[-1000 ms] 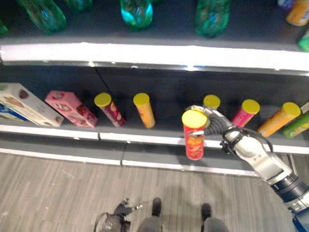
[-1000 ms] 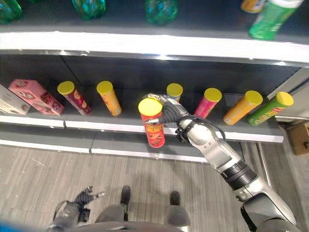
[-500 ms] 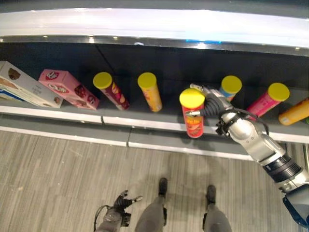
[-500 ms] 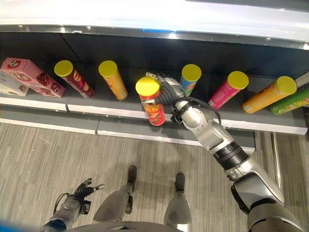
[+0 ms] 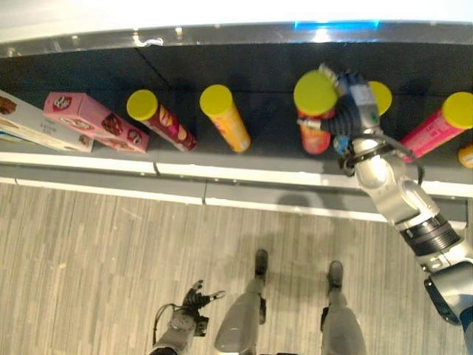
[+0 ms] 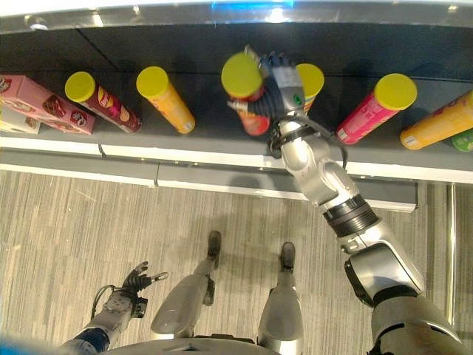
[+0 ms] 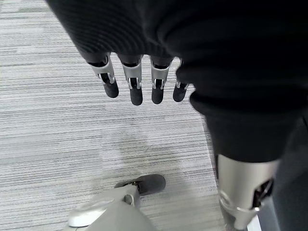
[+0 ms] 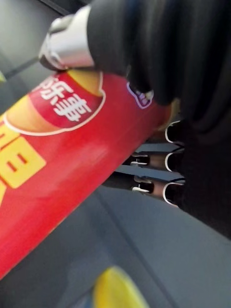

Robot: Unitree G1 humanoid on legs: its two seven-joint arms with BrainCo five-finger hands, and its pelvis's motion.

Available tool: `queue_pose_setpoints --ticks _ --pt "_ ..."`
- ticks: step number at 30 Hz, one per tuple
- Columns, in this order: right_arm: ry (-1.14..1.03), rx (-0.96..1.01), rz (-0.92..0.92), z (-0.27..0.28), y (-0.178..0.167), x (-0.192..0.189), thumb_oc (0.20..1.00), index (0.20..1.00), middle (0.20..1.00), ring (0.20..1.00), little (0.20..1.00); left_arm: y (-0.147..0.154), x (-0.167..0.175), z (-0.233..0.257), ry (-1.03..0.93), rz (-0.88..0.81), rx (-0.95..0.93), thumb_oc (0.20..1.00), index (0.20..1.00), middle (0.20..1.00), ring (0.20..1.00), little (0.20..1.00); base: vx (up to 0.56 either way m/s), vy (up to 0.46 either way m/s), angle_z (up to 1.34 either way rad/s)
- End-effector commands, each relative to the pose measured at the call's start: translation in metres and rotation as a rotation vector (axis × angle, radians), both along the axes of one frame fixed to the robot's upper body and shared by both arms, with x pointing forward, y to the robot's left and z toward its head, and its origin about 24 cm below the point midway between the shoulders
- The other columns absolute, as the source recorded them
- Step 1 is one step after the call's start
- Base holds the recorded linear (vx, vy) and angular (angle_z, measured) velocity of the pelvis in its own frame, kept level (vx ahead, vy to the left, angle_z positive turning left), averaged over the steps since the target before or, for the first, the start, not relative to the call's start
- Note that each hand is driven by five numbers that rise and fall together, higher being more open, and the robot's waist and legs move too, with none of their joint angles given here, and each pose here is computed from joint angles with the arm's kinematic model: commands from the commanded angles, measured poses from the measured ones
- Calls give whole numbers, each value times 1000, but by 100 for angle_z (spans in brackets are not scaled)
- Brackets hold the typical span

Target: Put the goods on the table back onto the shelves and tidy them up.

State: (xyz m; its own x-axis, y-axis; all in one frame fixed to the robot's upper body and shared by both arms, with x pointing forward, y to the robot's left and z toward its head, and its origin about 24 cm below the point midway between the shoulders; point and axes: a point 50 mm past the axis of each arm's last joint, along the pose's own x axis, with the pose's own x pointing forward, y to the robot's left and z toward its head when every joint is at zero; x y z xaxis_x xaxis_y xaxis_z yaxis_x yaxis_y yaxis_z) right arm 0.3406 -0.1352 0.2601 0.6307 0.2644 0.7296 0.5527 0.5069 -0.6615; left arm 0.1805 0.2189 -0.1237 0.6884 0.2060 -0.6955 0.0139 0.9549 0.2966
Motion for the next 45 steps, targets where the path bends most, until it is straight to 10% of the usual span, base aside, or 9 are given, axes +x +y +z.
queue_pose_setpoints --ticks 1,45 --pt "-201 35 28 36 11 -10 200 200 200 200 200 8 1 2 -7 9 32 1000 1000 1000 1000 1000 3 2 3" --pt "-98 33 -55 26 1 14 200 200 200 200 200 -8 20 7 -46 -28 16 1000 1000 1000 1000 1000 -3 5 5"
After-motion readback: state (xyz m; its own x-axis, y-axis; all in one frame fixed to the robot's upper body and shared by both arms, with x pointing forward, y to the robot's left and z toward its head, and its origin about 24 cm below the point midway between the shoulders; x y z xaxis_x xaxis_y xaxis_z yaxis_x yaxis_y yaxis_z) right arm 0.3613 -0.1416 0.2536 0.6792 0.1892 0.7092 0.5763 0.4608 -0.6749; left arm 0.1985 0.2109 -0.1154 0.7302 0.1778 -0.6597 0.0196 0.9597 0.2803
